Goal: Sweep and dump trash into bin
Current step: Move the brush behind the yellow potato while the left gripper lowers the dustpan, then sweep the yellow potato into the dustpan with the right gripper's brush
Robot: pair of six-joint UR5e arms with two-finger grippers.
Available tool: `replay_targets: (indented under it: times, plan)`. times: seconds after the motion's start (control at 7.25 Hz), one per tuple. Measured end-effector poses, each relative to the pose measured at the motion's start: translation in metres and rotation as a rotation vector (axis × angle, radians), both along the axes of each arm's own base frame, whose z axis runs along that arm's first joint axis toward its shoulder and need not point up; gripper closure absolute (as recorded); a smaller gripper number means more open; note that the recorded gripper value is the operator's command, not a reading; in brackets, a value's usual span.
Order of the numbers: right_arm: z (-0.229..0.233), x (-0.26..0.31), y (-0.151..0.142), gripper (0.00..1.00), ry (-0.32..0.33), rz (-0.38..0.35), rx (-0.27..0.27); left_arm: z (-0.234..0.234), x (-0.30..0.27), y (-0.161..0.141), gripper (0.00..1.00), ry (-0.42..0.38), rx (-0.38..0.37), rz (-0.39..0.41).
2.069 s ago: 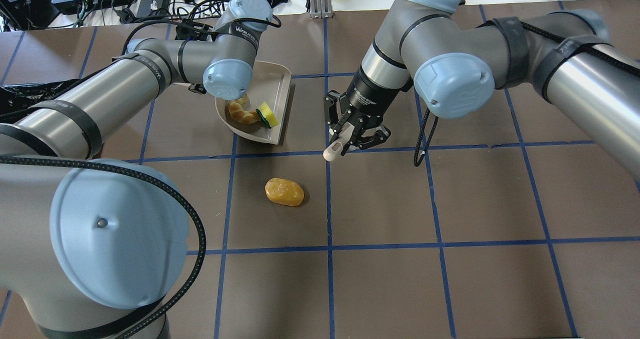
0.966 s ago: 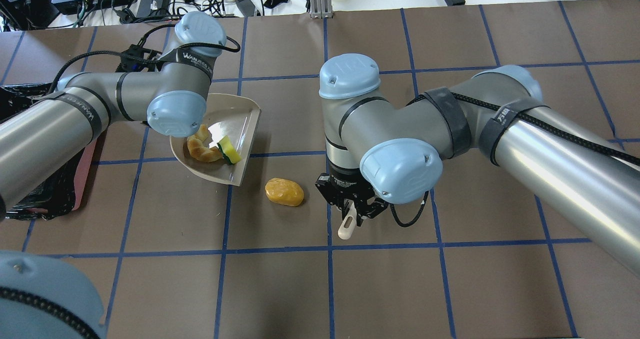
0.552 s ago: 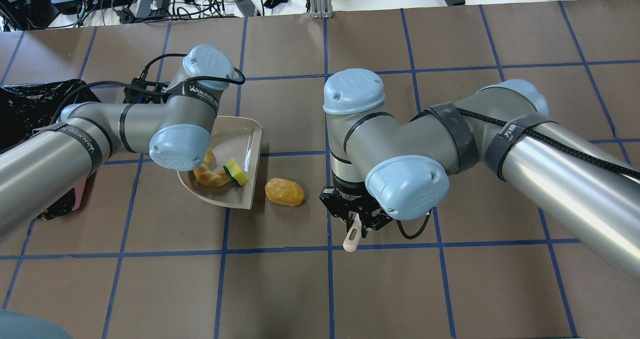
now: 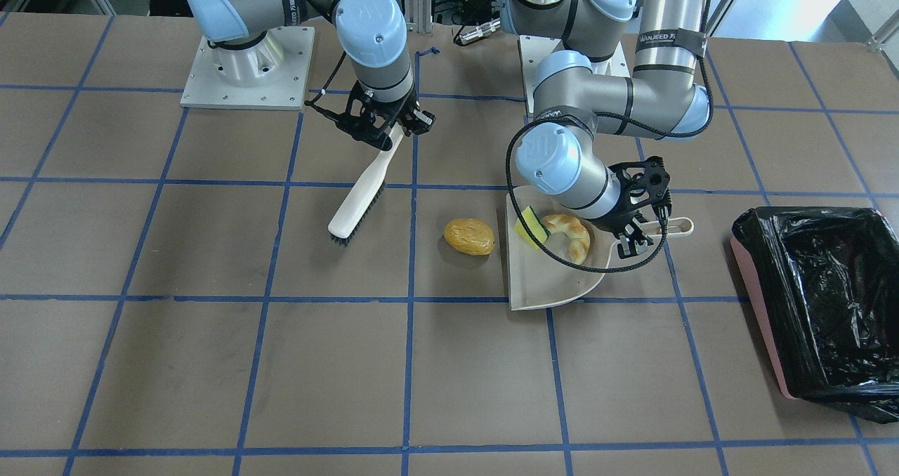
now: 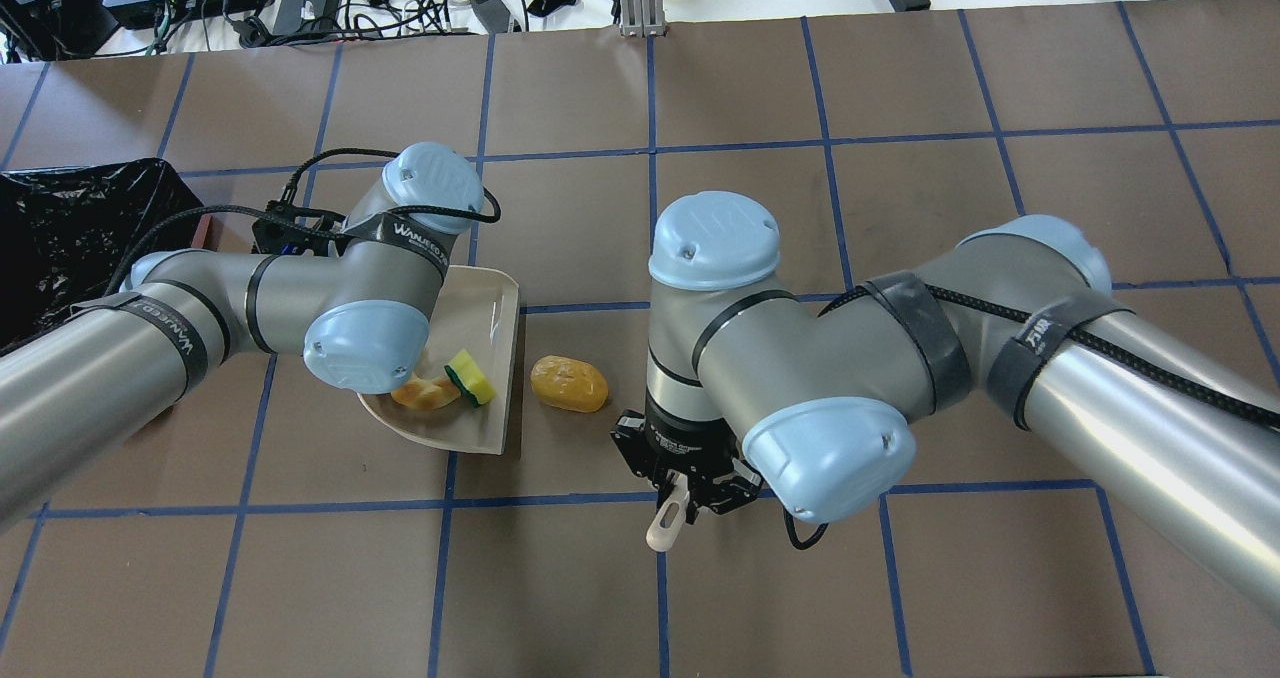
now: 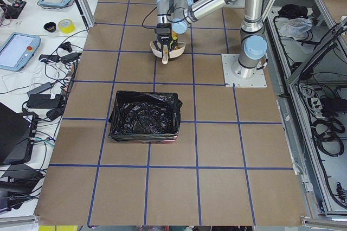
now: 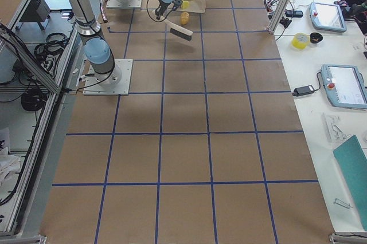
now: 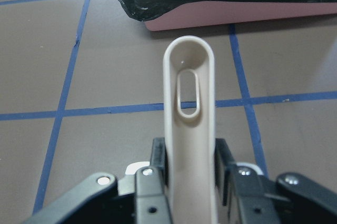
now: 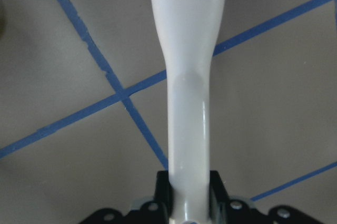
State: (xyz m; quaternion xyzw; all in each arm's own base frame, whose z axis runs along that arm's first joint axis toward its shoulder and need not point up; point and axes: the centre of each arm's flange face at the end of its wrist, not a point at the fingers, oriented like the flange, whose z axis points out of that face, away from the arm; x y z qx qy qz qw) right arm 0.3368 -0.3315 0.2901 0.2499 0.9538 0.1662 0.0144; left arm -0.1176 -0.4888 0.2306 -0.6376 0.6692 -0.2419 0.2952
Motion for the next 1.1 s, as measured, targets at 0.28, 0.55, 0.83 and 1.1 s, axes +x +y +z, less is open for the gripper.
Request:
replay_targets:
  times: [0.28,0.55,0.83,1.1]
  plan:
    - [-0.003,0.017,0.011,1.00,-0.080,-0.030,-0.040,-0.011,-0.010,0.004,1.00,-0.004,-0.014,0.020]
    - [-0.017,0.038,0.010,1.00,-0.118,-0.058,-0.062,-0.018,-0.014,0.006,1.00,-0.007,-0.019,0.031]
    - [-0.029,0.047,0.008,1.00,-0.135,-0.071,-0.050,-0.020,-0.015,0.005,1.00,-0.009,-0.021,0.037]
    - [-0.036,0.052,0.006,1.00,-0.164,-0.073,-0.037,-0.020,-0.016,0.003,1.00,-0.009,-0.020,0.034]
